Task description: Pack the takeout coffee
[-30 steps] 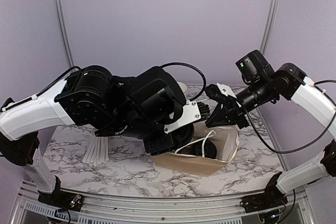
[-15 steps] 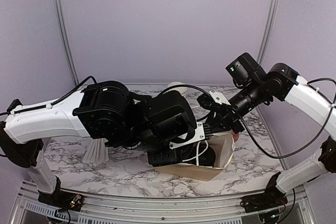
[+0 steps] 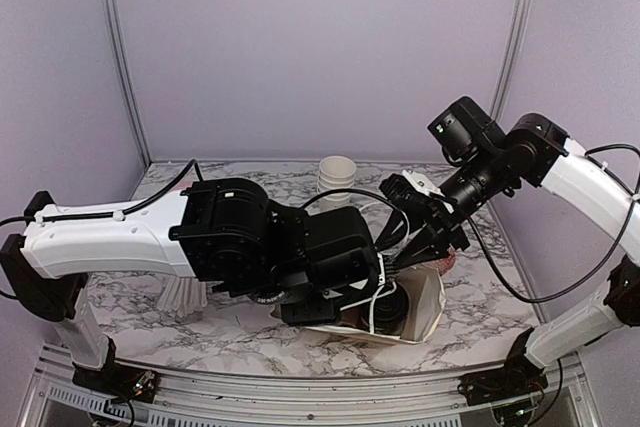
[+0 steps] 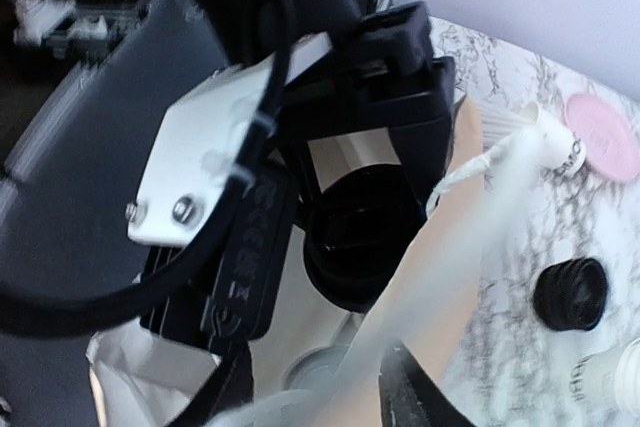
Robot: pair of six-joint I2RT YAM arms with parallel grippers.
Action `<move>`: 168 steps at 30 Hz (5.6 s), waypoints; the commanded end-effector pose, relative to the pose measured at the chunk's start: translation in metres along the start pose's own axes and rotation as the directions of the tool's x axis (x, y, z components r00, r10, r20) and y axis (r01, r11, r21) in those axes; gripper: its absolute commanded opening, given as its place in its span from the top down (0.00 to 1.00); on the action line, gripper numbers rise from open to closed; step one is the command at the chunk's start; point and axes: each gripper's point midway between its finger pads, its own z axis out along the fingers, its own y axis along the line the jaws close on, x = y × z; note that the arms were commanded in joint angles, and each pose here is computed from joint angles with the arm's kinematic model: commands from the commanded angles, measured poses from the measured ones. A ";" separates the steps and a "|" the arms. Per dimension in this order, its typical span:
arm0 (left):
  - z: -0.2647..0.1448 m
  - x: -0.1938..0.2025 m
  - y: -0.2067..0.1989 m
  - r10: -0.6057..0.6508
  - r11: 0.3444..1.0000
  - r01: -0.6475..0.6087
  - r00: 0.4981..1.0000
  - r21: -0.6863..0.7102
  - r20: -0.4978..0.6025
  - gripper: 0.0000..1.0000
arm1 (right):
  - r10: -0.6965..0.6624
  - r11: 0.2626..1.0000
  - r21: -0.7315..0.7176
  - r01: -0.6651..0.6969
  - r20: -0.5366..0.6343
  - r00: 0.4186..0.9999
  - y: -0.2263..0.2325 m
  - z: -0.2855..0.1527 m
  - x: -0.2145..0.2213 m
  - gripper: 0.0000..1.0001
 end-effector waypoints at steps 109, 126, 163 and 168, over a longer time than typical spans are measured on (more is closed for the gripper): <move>0.079 0.046 -0.056 0.260 0.957 -0.250 0.964 -0.149 0.057 0.52 | 0.599 0.770 -0.163 -0.617 -0.148 0.787 -0.123 0.131 0.198 0.45; 0.068 0.041 -0.072 0.188 0.976 -0.191 0.981 0.103 0.039 0.52 | 0.605 0.794 0.136 -0.593 -0.083 0.792 -0.194 0.044 0.198 0.24; 0.096 0.027 -0.082 -0.152 0.805 0.271 0.954 0.528 -0.259 0.57 | 0.494 0.840 0.246 -0.483 0.021 0.869 -0.144 -0.082 0.173 0.24; 0.121 0.036 -0.072 -0.137 0.869 0.259 0.944 0.422 -0.299 0.58 | 0.501 0.835 0.247 -0.491 0.025 0.865 -0.144 -0.081 0.175 0.25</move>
